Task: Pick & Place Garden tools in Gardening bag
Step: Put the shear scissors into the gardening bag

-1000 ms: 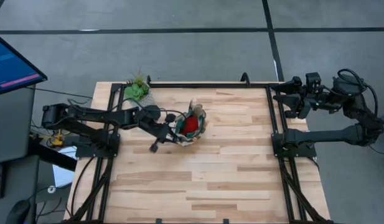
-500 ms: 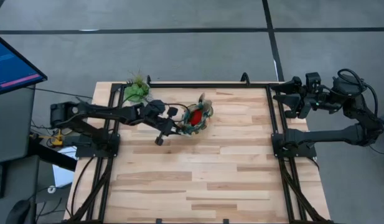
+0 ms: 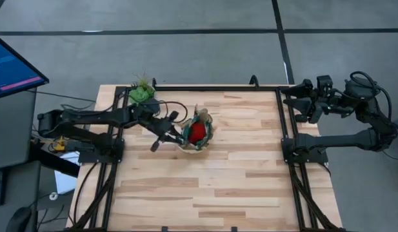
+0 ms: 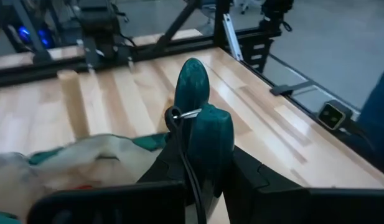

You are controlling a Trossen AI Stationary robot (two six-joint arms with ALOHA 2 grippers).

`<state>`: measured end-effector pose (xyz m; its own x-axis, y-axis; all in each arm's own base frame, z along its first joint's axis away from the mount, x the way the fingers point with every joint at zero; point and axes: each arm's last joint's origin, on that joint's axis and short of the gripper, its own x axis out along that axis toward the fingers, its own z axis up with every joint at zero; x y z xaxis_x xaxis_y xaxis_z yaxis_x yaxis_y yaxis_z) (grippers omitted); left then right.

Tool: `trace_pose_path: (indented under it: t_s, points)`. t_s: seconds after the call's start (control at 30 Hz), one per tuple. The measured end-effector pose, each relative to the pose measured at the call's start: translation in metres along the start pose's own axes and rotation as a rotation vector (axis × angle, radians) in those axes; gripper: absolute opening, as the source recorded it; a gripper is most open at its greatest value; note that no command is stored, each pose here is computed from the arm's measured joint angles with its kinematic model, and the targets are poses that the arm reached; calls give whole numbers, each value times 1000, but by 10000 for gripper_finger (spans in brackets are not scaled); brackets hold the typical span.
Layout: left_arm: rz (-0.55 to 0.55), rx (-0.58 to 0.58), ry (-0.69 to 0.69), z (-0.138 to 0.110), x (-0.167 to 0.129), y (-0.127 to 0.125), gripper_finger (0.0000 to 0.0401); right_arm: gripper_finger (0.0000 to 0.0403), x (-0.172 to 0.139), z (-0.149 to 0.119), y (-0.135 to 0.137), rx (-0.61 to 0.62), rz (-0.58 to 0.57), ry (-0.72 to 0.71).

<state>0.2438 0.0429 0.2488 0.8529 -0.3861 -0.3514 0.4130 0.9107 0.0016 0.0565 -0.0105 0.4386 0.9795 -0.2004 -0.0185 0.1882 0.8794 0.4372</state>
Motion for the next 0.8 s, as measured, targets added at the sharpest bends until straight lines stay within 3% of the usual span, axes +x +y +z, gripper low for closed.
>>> trace_pose_path:
  t_s: [0.3,0.6,0.8]
  points:
    - [10,22,49,-9,12,4,31,301,0,0,0,-6,10,5]
    - [46,292,124,-5,29,-25,31,301,0,0,0,8,10,5]
    - [81,344,154,-5,32,-30,31,301,0,0,0,10,10,5]
